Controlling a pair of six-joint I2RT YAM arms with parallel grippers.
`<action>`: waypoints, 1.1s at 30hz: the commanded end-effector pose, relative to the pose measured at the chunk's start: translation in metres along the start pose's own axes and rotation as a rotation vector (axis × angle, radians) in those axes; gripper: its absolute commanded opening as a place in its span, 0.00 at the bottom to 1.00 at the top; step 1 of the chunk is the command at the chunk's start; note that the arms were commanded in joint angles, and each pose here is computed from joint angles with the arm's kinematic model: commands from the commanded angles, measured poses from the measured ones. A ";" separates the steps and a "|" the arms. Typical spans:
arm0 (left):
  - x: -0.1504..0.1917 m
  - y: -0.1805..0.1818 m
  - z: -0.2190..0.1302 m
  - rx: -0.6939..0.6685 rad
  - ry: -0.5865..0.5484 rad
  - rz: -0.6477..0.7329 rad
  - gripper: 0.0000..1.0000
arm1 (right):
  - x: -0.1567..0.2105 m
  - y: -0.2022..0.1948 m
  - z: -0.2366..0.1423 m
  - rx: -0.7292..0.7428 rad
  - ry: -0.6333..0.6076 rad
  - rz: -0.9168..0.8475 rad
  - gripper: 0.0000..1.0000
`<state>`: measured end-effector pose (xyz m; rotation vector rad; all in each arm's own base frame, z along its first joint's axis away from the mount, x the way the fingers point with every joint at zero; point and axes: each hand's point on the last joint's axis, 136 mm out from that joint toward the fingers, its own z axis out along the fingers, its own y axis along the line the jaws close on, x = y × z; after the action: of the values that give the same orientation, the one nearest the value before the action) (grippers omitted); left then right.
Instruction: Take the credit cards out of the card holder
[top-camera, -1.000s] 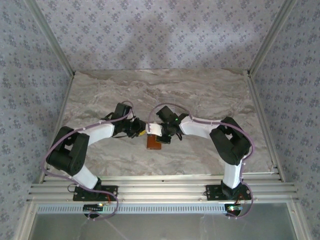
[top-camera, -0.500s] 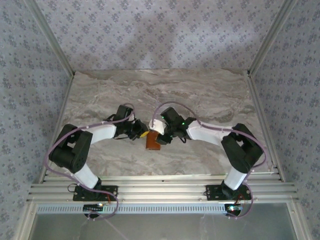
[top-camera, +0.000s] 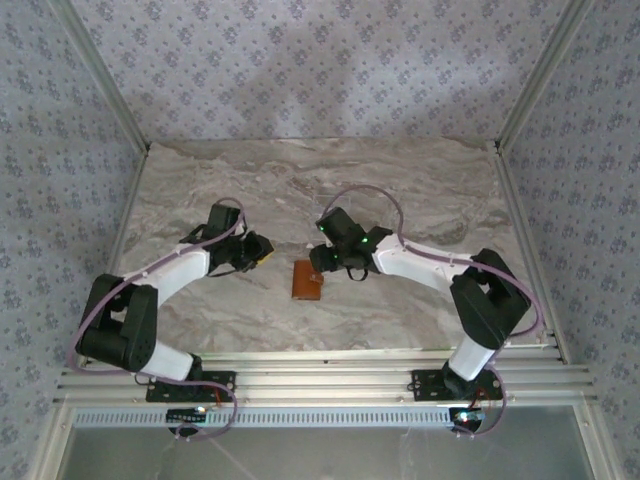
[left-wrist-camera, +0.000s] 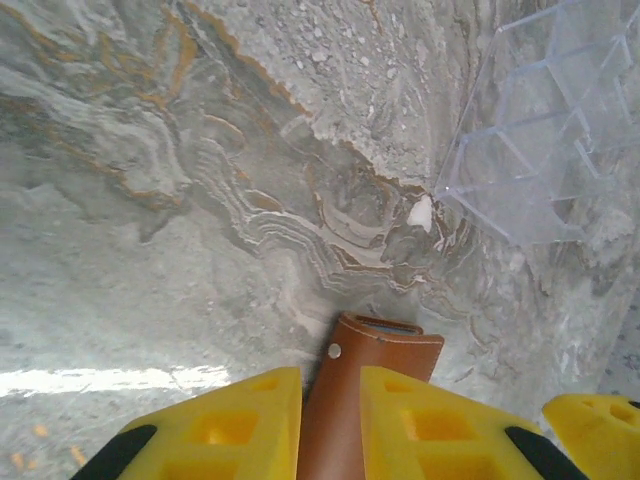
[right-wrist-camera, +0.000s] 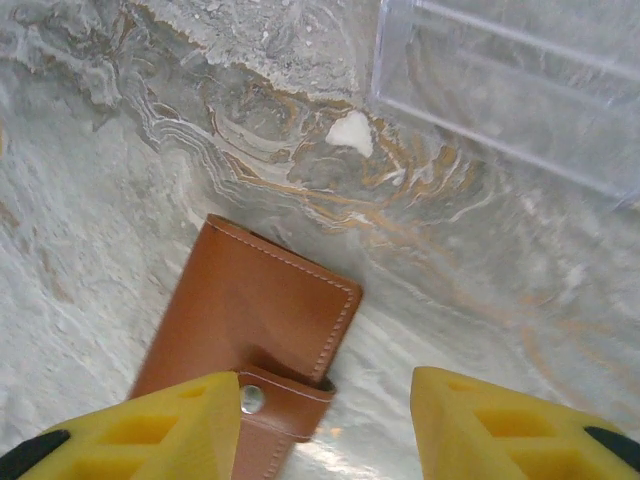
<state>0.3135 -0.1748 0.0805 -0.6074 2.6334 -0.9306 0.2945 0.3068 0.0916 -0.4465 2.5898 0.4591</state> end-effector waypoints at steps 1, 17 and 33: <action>0.001 0.009 -0.009 -0.051 -0.015 0.033 0.25 | 0.018 0.014 0.011 0.018 0.085 0.171 0.59; 0.005 0.005 -0.008 -0.054 -0.004 0.052 0.35 | 0.034 -0.006 0.026 0.209 0.175 0.255 0.62; 0.018 -0.021 0.008 -0.069 0.043 0.134 0.42 | 0.033 -0.018 0.013 0.174 0.140 0.300 0.20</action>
<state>0.3031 -0.1944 0.0779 -0.4715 2.7129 -0.8368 0.2772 0.2910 0.0511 -0.0540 2.8353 0.2774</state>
